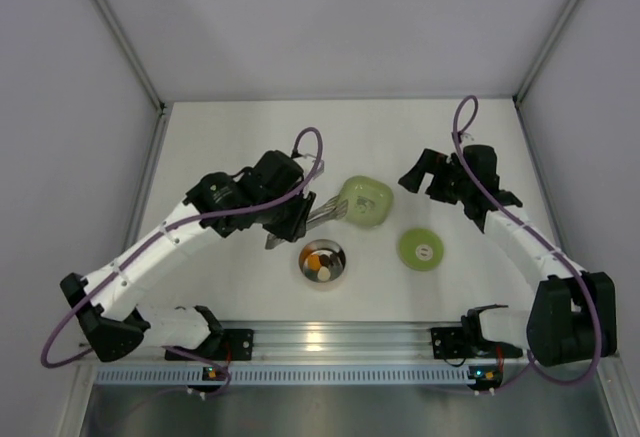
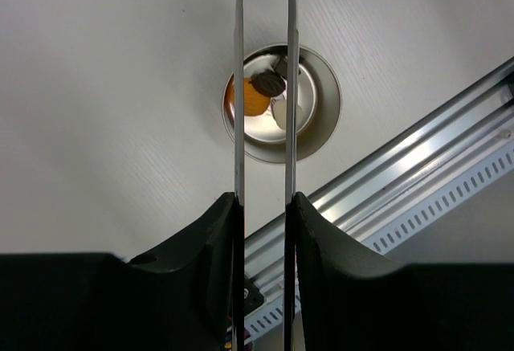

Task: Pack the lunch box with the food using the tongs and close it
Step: Place the fake food in the packing box.

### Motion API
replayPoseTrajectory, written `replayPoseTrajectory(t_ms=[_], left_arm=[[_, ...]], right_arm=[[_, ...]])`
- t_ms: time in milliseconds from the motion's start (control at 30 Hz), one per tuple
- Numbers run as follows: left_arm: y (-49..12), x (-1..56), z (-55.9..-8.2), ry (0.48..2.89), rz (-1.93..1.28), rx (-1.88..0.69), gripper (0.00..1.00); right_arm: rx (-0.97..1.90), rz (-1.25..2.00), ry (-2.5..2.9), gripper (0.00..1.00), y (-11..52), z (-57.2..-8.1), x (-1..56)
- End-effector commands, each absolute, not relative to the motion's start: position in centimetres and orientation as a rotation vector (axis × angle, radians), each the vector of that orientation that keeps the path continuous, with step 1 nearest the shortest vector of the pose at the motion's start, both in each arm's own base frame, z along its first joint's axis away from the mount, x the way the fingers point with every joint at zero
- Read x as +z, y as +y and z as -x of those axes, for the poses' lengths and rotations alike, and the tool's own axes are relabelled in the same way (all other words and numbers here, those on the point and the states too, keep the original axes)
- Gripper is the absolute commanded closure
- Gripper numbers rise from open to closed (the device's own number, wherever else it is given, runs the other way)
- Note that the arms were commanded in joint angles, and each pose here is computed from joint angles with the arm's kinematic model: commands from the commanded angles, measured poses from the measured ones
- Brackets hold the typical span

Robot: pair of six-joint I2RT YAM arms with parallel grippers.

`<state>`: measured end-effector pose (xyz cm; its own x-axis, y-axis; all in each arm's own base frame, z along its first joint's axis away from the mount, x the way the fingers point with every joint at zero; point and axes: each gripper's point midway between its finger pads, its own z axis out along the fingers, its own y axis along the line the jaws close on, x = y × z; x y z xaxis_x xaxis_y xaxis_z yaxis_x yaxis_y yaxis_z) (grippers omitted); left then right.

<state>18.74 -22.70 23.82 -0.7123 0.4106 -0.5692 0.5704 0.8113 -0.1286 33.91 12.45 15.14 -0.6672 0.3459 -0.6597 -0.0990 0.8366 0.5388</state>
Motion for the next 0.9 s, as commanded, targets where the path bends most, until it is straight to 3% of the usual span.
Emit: replayPoseTrajectory(t_ms=[0, 233, 567, 867], left_arm=[[-21.0, 23.3, -16.1, 2.536, -0.700, -0.434, 0.68], [-19.0, 22.4, -12.5, 2.600, -0.703, -0.512, 0.68], [-18.2, 21.1, -11.1, 2.651, -0.731, -0.515, 0.64], [-18.1, 21.0, -10.8, 2.649, -0.746, -0.528, 0.49]], right_arm=[[0.732, -0.126, 2.123, 0.04, 13.5, -35.2, 17.7], [0.741, -0.138, 2.124, 0.04, 13.8, -35.4, 17.9], [0.744, -0.129, 2.151, 0.04, 14.8, -35.3, 17.1], [0.738, -0.131, 2.162, 0.04, 15.0, -35.4, 16.6]])
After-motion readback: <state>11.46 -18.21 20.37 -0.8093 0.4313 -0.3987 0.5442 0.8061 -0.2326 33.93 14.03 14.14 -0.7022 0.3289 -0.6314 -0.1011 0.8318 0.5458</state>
